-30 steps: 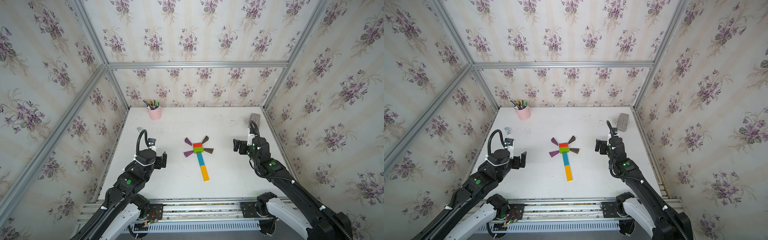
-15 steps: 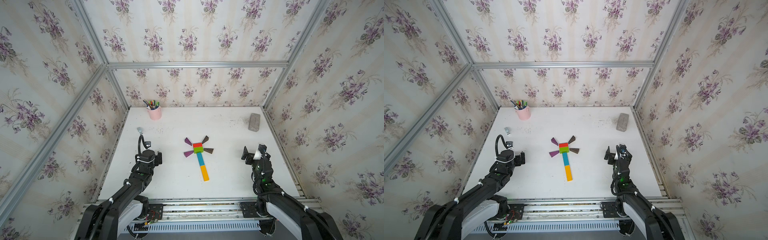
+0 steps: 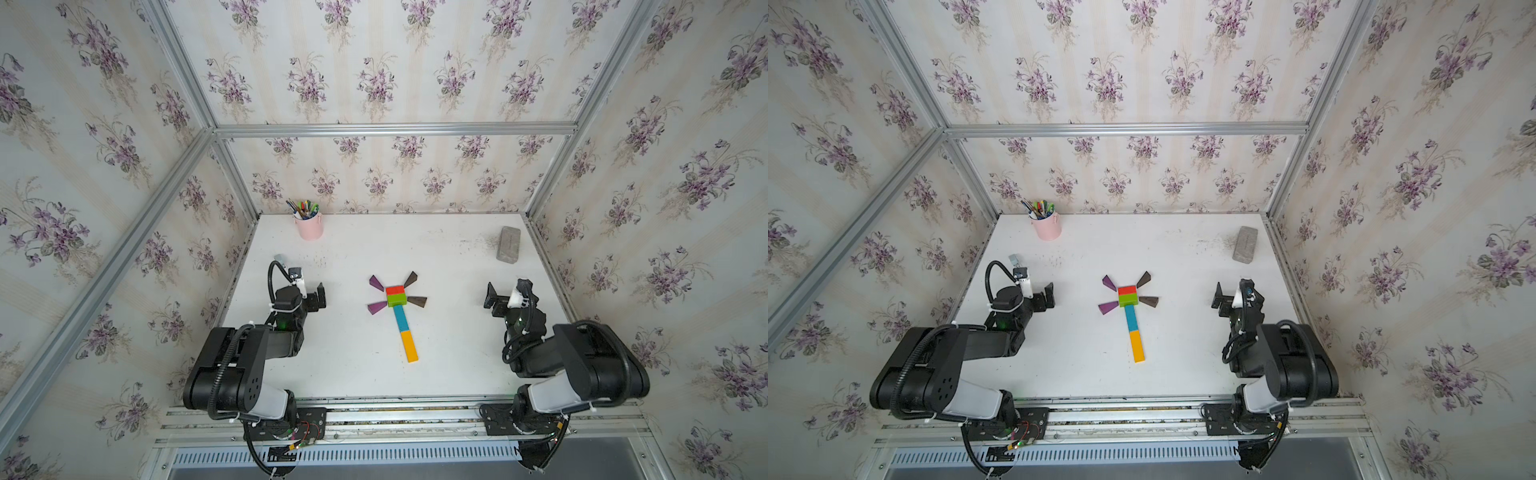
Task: Assemble a small pinwheel with building blocks
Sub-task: Reset both arms
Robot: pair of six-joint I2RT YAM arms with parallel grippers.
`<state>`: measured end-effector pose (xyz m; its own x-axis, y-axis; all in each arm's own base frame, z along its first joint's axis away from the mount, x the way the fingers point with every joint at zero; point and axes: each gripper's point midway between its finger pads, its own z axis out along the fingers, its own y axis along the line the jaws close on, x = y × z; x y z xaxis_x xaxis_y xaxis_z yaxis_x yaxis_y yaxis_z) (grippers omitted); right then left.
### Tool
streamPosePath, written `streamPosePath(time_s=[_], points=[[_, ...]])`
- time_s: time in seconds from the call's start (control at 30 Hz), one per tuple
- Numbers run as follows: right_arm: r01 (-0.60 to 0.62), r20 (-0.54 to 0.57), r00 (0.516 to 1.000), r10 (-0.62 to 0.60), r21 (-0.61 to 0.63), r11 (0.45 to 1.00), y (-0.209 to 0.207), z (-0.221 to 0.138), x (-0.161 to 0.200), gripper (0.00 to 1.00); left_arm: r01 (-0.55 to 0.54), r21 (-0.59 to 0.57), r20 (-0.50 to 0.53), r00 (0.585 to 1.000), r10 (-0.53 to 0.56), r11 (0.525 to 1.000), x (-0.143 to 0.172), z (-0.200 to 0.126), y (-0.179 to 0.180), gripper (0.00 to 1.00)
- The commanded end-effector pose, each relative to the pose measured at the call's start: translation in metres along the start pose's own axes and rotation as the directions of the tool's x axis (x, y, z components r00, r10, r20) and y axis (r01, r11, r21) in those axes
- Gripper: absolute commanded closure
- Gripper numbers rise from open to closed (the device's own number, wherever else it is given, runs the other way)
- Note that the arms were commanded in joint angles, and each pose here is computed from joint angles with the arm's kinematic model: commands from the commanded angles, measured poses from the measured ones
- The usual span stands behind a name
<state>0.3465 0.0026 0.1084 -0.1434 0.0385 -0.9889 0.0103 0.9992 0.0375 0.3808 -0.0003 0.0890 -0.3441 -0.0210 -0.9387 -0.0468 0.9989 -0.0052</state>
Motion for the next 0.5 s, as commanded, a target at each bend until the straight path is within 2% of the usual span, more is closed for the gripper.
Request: streamPosePath(time_s=[0.0,0.07,0.1,0.17,0.47], points=[[0.026,-0.013,1.000,-0.028,-0.147,0.989,0.026,0.026,-0.016,0.00,-0.027,0.052,0.023,0.999,0.025,0.998,-0.006,0.003,-0.010,0.01],[-0.006,0.023,1.000,0.008,-0.082,0.997,0.014,0.020,-0.019,0.00,-0.038,0.076,-0.059,0.997,0.042,0.996,-0.005,0.012,-0.016,0.00],[-0.019,0.012,1.000,0.020,-0.048,0.999,0.008,0.022,-0.017,0.00,-0.070,0.072,-0.056,0.996,0.074,0.995,-0.007,0.015,-0.021,0.00],[-0.009,-0.009,1.000,0.009,-0.059,0.998,0.011,0.028,-0.016,0.00,-0.113,0.078,-0.058,0.991,0.118,0.990,-0.005,0.012,-0.029,0.00],[-0.009,-0.005,1.000,0.009,-0.064,0.998,0.011,0.027,-0.016,0.00,-0.108,0.082,-0.058,0.992,0.113,0.991,-0.005,0.013,-0.029,0.00]])
